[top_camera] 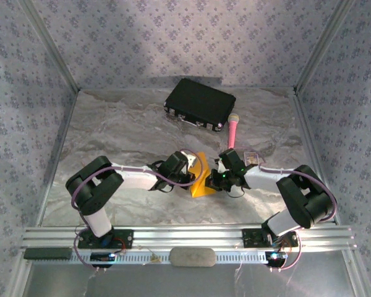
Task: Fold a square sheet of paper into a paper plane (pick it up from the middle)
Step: Fold the triangle a second time at the center of the table.
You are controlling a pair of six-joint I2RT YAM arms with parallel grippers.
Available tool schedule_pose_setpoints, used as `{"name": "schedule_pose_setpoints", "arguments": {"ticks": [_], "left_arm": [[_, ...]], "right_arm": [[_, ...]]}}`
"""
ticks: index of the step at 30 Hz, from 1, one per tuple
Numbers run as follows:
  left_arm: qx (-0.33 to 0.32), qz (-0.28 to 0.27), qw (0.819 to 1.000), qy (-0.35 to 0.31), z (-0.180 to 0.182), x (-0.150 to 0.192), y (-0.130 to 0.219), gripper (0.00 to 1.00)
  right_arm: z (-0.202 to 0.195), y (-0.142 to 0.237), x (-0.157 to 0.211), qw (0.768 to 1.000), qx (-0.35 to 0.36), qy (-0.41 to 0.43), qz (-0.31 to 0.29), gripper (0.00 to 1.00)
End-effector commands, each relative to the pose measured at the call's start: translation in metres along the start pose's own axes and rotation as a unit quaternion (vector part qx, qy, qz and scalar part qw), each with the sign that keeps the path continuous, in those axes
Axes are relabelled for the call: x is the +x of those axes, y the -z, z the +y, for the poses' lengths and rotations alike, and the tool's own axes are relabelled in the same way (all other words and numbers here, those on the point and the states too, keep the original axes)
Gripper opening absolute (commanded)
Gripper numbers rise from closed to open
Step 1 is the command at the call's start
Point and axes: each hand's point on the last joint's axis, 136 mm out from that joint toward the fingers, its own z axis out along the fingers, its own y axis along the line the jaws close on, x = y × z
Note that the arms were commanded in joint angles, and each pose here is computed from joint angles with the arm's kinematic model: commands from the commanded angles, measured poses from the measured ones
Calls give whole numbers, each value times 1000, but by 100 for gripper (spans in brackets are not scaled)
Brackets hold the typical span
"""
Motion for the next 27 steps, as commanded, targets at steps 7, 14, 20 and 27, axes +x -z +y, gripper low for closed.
{"name": "schedule_pose_setpoints", "arguments": {"ticks": [7, 14, 20, 27], "left_arm": [[13, -10, 1000, -13, -5, -13, -2, 2], [8, -16, 1000, -14, -4, -15, 2, 2], [22, -10, 1000, -16, -7, -15, -1, 2], [26, -6, 1000, -18, -8, -14, -4, 3]], "right_arm": [[-16, 2, 6, 1000, 29, -10, 6, 5], [-15, 2, 6, 1000, 28, -8, 5, 4], [-16, 2, 6, 1000, 30, -10, 5, 5], [-17, 2, 6, 1000, 29, -10, 5, 5]]}}
